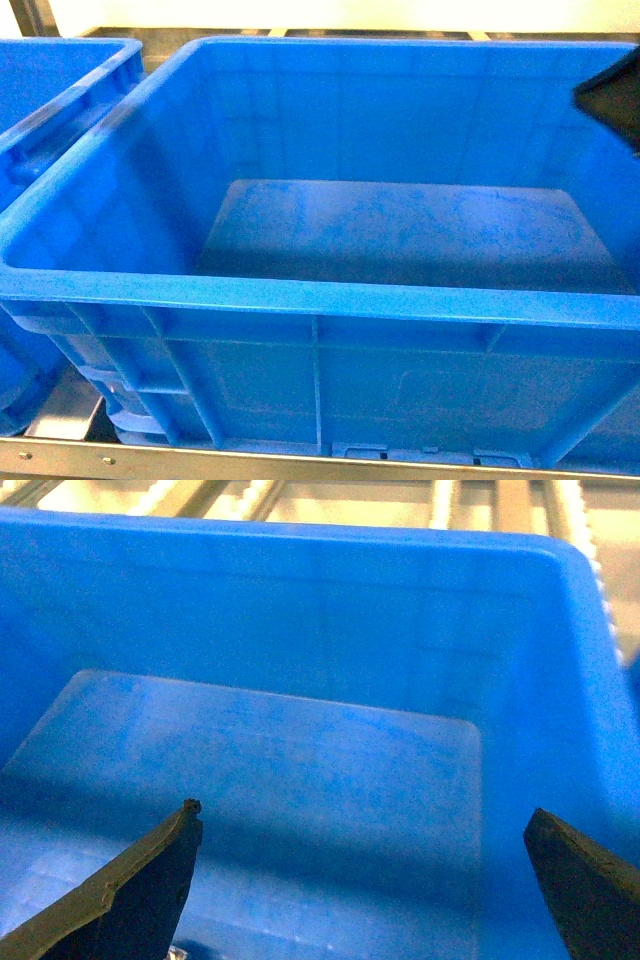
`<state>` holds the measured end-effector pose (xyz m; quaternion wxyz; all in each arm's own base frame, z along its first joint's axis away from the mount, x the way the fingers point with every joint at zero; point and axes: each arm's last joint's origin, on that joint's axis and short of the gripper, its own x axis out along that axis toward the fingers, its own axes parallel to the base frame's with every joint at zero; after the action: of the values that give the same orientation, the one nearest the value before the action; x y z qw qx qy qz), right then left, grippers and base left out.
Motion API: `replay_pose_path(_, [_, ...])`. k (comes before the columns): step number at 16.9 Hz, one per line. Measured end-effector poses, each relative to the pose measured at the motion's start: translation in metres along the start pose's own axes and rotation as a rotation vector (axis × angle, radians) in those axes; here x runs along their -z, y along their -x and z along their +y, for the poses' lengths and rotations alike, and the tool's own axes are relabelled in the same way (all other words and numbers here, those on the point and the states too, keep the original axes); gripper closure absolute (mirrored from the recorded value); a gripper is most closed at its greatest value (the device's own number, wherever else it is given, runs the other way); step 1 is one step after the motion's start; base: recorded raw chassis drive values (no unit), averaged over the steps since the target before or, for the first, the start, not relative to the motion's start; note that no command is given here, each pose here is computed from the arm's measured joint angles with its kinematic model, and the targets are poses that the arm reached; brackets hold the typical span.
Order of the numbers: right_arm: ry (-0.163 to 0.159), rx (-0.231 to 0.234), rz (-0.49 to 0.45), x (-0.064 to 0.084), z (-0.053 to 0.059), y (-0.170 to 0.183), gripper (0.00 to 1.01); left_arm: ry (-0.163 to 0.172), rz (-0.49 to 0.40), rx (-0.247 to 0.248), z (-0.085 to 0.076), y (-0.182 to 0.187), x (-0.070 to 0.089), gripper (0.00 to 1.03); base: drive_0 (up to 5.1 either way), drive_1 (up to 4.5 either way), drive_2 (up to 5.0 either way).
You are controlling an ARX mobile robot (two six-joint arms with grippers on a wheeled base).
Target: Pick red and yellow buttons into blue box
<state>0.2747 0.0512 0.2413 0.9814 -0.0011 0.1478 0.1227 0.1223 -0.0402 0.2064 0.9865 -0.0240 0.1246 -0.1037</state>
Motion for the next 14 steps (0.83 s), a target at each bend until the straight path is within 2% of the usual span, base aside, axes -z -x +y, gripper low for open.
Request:
replay_pose_path(1, [-0.082, 0.031, -0.009, 0.004, -0.016, 0.018, 0.03, 0.000, 0.000, 0.000, 0.000, 0.000, 0.000, 0.73, 0.0, 0.00, 0.0])
replay_pose_path(2, [-0.121, 0.048, -0.029, 0.007, -0.025, 0.032, 0.03, 0.000, 0.000, 0.000, 0.000, 0.000, 0.000, 0.73, 0.0, 0.00, 0.0])
replay_pose_path(3, [-0.134, 0.057, -0.058, 0.008, -0.030, 0.044, 0.03, 0.000, 0.000, 0.000, 0.000, 0.000, 0.000, 0.73, 0.0, 0.00, 0.0])
replay_pose_path(4, [-0.134, 0.086, -0.124, 0.008, -0.036, 0.062, 0.03, 0.000, -0.001, 0.000, 0.000, 0.000, 0.000, 0.73, 0.0, 0.00, 0.0])
replay_pose_path(6, [-0.117, 0.123, -0.230, 0.014, -0.040, 0.091, 0.03, 0.000, 0.000, 0.000, 0.000, 0.000, 0.000, 0.73, 0.0, 0.00, 0.0])
replay_pose_path(7, [-0.093, 0.147, -0.260, 0.020, -0.040, 0.102, 0.03, 0.000, 0.000, 0.000, 0.000, 0.000, 0.000, 0.73, 0.0, 0.00, 0.0])
replay_pose_path(8, [-0.096, 0.157, -0.260, 0.026, -0.043, 0.112, 0.03, 0.000, 0.000, 0.000, 0.000, 0.000, 0.000, 0.73, 0.0, 0.00, 0.0])
replay_pose_path(9, [-0.098, 0.202, -0.283, 0.032, -0.047, 0.123, 0.03, 0.000, -0.001, 0.000, 0.000, 0.000, 0.000, 0.73, 0.0, 0.00, 0.0])
replay_pose_path(10, [-0.099, 0.226, -0.293, 0.037, -0.048, 0.134, 0.03, 0.000, 0.000, 0.000, 0.000, 0.000, 0.000, 0.73, 0.0, 0.00, 0.0])
replay_pose_path(12, [-0.101, 0.261, -0.311, 0.054, -0.045, 0.149, 0.03, 0.000, 0.000, 0.000, 0.000, 0.000, 0.000, 0.73, 0.0, 0.00, 0.0])
replay_pose_path(14, [-0.090, 0.232, -0.307, 0.073, -0.035, 0.156, 0.03, 0.000, 0.000, 0.000, 0.000, 0.000, 0.000, 0.73, 0.0, 0.00, 0.0])
